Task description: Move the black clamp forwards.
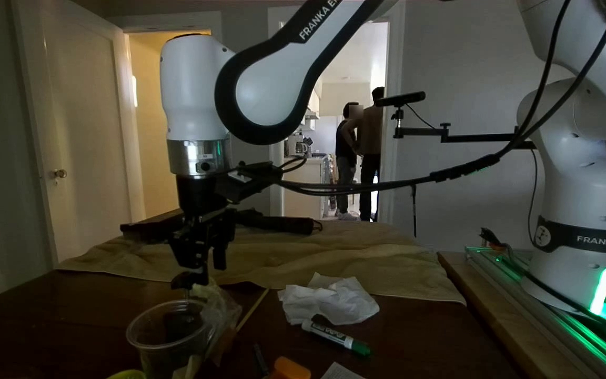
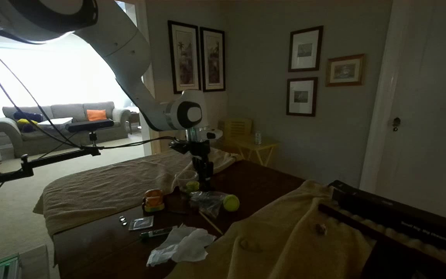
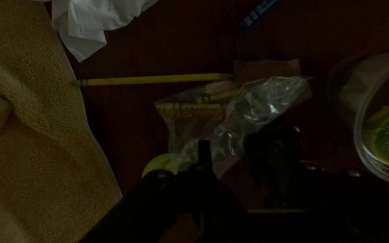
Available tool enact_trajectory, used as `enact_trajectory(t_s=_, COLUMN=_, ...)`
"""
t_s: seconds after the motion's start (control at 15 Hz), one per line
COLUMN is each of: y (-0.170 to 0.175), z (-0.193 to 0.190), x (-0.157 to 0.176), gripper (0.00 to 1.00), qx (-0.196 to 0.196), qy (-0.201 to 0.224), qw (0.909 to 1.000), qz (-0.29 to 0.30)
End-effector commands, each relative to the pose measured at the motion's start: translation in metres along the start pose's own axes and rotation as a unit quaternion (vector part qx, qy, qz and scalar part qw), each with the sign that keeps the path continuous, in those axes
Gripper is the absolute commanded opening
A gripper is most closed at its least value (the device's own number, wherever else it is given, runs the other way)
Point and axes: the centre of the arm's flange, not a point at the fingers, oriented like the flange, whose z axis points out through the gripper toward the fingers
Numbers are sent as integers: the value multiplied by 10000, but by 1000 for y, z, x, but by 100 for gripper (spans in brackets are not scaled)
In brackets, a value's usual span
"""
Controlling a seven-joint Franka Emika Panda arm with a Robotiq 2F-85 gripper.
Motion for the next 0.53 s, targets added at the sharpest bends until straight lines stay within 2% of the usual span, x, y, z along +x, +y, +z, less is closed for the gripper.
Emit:
enact_trajectory(t_s=0.0, y=2, z=-5, x=-9, gripper=43, qx=49, qy=-18, qw=10000, qz=85)
enact_trajectory(t_s=0.07, y=1, z=-5, x=-10, gripper=59, qx=40, qy=0, qw=10000, qz=78)
enact_trajectory(t_s=0.13, y=1, z=-6, x=-11, gripper=69, qx=58, qy=-26, qw=10000, qz=58)
enact_trajectory(t_s=0.2, y=0, z=-7, x=-11, gripper=71, qx=73, qy=-34, qw=10000, qz=49)
enact_trajectory(t_s=0.47, y=-3, z=-8, x=-13, gripper=98, qx=88, qy=-63, qw=9999, qz=11)
